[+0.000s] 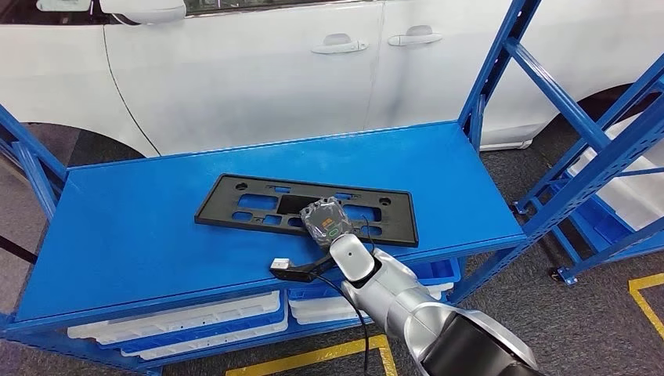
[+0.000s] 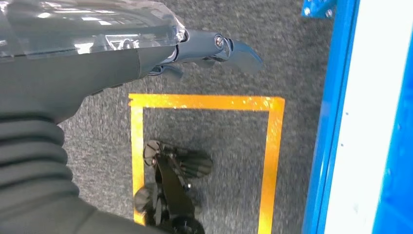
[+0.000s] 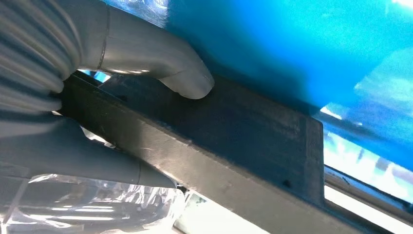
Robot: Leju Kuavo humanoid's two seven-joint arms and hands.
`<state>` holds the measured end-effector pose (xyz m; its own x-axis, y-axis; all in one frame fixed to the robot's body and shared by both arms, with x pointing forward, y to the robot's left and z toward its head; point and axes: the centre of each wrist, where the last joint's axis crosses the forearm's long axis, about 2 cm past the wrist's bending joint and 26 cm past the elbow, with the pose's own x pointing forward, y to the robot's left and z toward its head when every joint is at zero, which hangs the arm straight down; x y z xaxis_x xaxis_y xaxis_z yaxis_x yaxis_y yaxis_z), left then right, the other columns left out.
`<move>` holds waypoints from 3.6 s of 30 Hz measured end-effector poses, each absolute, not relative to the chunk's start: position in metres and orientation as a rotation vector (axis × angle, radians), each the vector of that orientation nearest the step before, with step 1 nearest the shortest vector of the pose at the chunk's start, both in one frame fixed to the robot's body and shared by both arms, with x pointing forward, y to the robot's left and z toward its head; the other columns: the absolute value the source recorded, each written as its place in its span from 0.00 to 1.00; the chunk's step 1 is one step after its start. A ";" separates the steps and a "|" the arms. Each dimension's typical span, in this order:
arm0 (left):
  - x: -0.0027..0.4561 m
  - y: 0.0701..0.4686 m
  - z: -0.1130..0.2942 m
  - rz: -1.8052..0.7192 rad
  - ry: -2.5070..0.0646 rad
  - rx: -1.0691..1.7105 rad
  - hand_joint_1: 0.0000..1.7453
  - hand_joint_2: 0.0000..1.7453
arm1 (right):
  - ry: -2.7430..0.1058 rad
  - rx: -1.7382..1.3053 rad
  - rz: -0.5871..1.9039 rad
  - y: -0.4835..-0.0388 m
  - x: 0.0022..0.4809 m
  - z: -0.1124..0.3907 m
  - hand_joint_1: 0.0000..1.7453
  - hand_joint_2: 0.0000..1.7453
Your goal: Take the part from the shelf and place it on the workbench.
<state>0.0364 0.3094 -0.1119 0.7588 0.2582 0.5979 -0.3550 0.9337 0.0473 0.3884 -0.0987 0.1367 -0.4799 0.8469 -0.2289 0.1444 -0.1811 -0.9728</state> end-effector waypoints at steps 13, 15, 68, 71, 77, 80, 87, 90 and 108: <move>0.041 0.313 -0.111 0.330 -0.659 0.146 0.00 1.00 | -2.194 -0.588 1.033 -0.104 0.400 0.199 1.00 1.00; 0.042 0.313 -0.111 0.330 -0.662 0.146 0.00 1.00 | -2.210 -0.594 1.011 -0.105 0.399 0.201 1.00 1.00; 0.038 0.327 -0.111 0.407 -0.681 0.233 0.00 1.00 | -2.433 1.425 0.300 -0.174 0.288 0.288 1.00 1.00; 0.038 0.330 -0.111 0.403 -0.683 0.238 0.00 1.00 | -2.421 1.409 0.288 -0.175 0.284 0.278 1.00 1.00; 0.040 0.335 -0.110 0.397 -0.694 0.234 0.00 1.00 | -2.421 1.393 0.291 -0.177 0.281 0.270 1.00 1.00; 0.039 0.334 -0.110 0.389 -0.695 0.223 0.00 1.00 | -2.426 1.381 0.296 -0.179 0.279 0.267 1.00 1.00; 0.039 0.332 -0.110 0.379 -0.694 0.214 0.00 1.00 | -2.422 1.378 0.316 -0.182 0.271 0.259 1.00 1.00; 0.039 0.332 -0.110 0.372 -0.696 0.211 0.00 1.00 | -2.436 1.380 0.320 -0.182 0.269 0.262 1.00 1.00; 0.041 0.333 -0.110 0.373 -0.681 0.219 0.00 1.00 | -2.449 1.369 0.275 -0.186 0.260 0.267 1.00 1.00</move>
